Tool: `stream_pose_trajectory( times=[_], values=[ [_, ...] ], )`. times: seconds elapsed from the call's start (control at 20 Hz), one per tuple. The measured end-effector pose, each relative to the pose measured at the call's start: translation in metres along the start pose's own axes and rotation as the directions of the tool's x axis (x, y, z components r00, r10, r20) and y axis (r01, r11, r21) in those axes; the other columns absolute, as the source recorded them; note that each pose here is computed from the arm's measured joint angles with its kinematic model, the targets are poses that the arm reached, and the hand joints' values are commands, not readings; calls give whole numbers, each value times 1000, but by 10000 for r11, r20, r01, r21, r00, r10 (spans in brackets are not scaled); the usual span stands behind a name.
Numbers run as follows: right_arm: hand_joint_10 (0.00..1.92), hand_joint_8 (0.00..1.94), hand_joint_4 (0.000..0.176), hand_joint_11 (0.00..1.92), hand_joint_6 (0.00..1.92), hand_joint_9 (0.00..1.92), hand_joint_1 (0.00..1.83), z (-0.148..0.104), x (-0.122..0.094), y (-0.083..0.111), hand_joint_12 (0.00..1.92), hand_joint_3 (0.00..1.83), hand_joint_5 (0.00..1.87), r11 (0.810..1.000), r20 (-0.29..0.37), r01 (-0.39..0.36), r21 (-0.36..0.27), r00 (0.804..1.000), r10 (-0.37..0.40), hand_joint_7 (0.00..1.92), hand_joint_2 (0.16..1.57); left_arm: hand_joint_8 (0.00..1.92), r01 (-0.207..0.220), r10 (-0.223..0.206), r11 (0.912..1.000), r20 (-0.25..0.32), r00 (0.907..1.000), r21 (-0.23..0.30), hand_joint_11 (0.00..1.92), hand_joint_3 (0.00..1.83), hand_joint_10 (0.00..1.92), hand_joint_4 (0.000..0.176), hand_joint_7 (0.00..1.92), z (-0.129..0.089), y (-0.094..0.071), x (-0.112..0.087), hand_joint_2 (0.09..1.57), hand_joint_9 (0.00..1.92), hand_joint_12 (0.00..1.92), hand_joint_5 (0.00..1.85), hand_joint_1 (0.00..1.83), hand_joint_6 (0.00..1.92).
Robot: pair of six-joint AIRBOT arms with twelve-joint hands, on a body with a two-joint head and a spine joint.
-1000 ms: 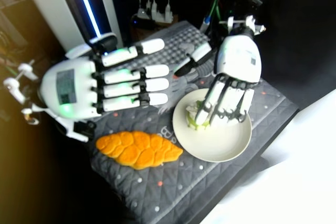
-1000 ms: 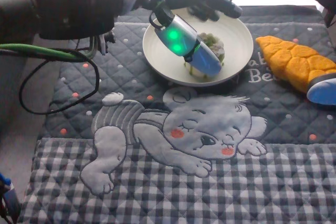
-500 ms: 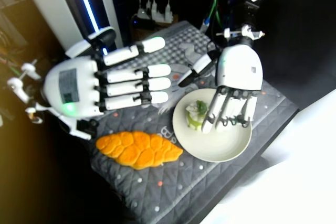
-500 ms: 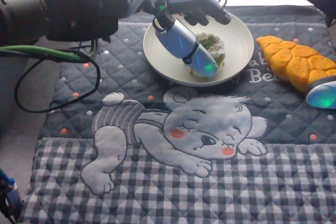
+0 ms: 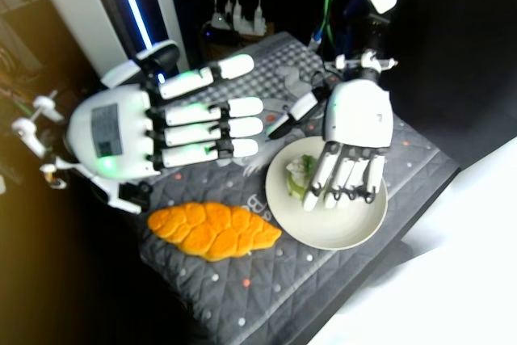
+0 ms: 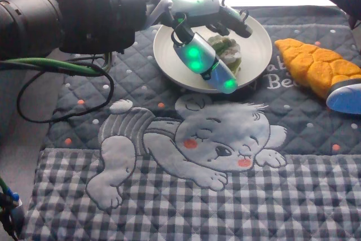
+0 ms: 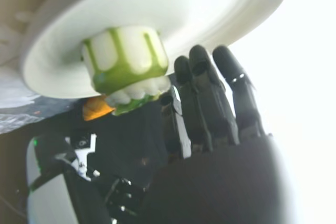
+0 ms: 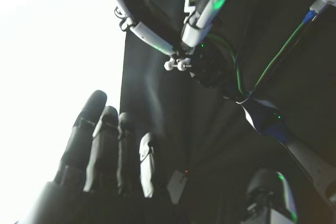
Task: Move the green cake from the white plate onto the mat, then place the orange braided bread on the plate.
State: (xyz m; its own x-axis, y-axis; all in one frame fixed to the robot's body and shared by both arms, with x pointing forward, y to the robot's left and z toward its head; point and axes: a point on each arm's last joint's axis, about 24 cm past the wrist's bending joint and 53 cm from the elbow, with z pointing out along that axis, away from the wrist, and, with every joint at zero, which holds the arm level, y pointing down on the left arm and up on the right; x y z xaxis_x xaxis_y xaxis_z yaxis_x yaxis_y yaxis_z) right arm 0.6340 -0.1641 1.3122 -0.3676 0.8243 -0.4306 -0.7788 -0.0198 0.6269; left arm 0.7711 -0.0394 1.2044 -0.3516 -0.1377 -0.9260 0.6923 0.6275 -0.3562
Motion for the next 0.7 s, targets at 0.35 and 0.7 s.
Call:
stream_pose_trajectory(
  times=[0.35, 0.7],
  values=[
    [5, 1, 176, 0, 0, 101, 206, 0, 1, -1, 591, 0, 0, 10000, 24, -50, -1, 10000, 50, 82, 818, 118, 254, -254, 9992, 23, 9997, -312, 297, 0, 579, 176, 971, -2, 13, 3, 925, 723, 1601, 716, 862, 16],
    [0, 1, 176, 0, 0, 86, 220, 0, 3, -1, 619, 0, 0, 10000, 3, -81, -15, 10000, 81, 107, 811, 1859, 811, -807, 9964, 156, 9966, -227, 785, 0, 1912, 176, 867, -1, 14, 2, 1154, 721, 1921, 889, 968, 1137]
  ],
)
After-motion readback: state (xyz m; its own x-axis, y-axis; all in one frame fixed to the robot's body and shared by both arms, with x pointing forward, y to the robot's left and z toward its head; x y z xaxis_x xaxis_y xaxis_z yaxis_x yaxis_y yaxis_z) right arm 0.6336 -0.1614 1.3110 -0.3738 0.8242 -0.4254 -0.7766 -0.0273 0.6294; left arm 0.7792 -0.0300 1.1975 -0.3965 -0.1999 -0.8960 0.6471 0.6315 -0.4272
